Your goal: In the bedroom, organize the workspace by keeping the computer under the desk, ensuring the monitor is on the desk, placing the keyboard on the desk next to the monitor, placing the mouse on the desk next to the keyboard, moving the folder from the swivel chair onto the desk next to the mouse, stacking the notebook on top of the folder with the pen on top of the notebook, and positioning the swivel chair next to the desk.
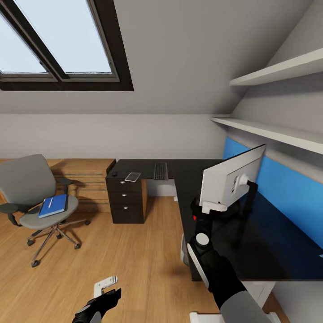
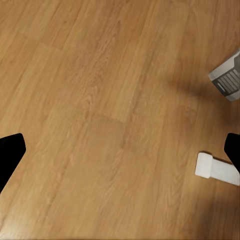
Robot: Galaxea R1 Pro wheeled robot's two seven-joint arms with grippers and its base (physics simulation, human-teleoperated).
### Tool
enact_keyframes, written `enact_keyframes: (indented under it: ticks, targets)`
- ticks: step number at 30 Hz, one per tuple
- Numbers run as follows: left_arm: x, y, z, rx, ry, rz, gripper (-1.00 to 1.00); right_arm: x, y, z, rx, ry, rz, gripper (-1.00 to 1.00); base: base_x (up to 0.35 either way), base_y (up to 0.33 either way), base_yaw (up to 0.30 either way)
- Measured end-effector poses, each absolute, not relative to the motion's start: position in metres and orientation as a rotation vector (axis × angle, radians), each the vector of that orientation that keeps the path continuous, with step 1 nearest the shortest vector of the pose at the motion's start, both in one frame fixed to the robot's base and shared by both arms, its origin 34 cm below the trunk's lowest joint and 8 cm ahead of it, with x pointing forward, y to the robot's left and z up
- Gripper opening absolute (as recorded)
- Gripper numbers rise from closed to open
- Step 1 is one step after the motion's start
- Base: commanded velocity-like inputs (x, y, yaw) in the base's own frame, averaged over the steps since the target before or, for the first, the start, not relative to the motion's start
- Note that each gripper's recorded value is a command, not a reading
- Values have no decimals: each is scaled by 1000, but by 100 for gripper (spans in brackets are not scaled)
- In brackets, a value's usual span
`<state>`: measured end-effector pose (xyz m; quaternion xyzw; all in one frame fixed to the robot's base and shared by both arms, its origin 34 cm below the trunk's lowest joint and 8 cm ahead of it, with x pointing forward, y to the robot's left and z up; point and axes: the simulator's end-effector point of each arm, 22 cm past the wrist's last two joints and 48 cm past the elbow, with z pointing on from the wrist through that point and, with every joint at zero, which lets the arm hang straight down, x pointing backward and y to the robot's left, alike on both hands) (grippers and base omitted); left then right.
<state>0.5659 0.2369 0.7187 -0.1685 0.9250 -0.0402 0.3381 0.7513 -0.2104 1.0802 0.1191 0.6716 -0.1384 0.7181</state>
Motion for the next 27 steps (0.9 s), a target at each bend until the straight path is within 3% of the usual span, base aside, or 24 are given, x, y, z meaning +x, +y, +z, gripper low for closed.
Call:
enact_keyframes:
  ticks: [13,27]
  targets:
    - [566,236,719,-439,2410,-107,100,751,-213,1080,262,1485,-313,100,142,78,0]
    - [566,232,719,-434,2412,-113,100,752,-227,1078,284,1487,-331,100,51,5,0]
